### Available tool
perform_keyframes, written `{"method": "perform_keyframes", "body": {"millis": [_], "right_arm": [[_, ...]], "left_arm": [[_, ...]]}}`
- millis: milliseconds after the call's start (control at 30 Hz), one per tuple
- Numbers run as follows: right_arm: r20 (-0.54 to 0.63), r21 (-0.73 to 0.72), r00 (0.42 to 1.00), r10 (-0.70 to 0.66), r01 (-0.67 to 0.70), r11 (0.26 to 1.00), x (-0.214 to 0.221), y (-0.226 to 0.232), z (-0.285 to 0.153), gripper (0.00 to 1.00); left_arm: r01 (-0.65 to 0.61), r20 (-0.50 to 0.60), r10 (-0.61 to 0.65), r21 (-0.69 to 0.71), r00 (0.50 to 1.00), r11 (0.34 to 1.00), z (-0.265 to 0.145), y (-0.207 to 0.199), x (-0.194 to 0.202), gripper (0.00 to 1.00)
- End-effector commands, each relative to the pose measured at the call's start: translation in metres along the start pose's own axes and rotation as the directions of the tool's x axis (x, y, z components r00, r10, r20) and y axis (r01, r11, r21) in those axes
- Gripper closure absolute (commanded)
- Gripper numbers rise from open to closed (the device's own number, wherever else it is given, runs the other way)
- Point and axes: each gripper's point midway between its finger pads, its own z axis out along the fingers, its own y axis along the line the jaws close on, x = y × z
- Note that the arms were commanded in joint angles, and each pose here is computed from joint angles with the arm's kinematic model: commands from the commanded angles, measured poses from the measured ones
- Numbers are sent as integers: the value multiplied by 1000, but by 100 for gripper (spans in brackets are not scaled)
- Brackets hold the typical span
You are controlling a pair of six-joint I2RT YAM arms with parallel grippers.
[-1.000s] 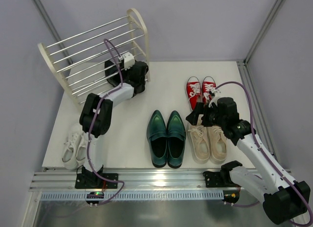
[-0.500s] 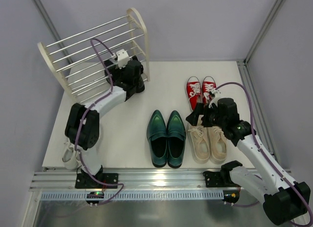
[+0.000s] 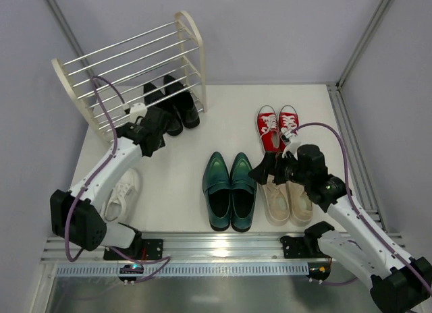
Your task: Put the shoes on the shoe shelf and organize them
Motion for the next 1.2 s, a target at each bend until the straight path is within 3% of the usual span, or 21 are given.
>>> {"method": "perform_keyframes", "body": {"millis": [0, 133, 267, 433, 700, 900, 933, 967, 1067, 1167], "right_arm": [[16, -98, 1000, -9, 11, 995, 0, 25, 0, 3], [-28, -148, 999, -29, 24, 989, 12, 45, 4, 3], [-86, -165, 995, -60, 45, 985, 27, 60, 3, 3], [-117, -188, 989, -95, 72, 980, 40, 75, -3, 3], [-116, -222, 987, -112, 84, 971, 44, 91, -17, 3], [-100, -261, 988, -118, 88, 961, 48, 100, -27, 3], [-100, -264, 988, -119, 89, 960, 50, 99, -27, 3], [-101, -262, 988, -119, 89, 961, 51, 98, -27, 3], [-107, -263, 987, -119, 87, 961, 57, 95, -27, 3], [-119, -268, 985, -122, 86, 960, 61, 94, -28, 3]], "left_arm": [[-167, -237, 141, -94, 961, 981, -22, 79, 53, 0], [-236, -332, 182, -128, 926, 963, -35, 122, 64, 0], [-163, -431, 184, 86, 883, 983, -46, 108, 81, 0], [-147, -555, 230, 191, 800, 971, -42, 95, 103, 0], [-141, -735, 93, -4, 671, 990, -24, 120, 135, 0], [-48, -758, -126, -202, 640, 978, -13, 165, 136, 1], [-35, -746, -170, -251, 643, 967, -12, 176, 133, 0], [-41, -707, -193, -300, 680, 953, -12, 189, 124, 0], [11, -659, -282, -384, 697, 923, -15, 210, 120, 0], [6, -701, -288, -375, 652, 927, -11, 208, 134, 0]]}}
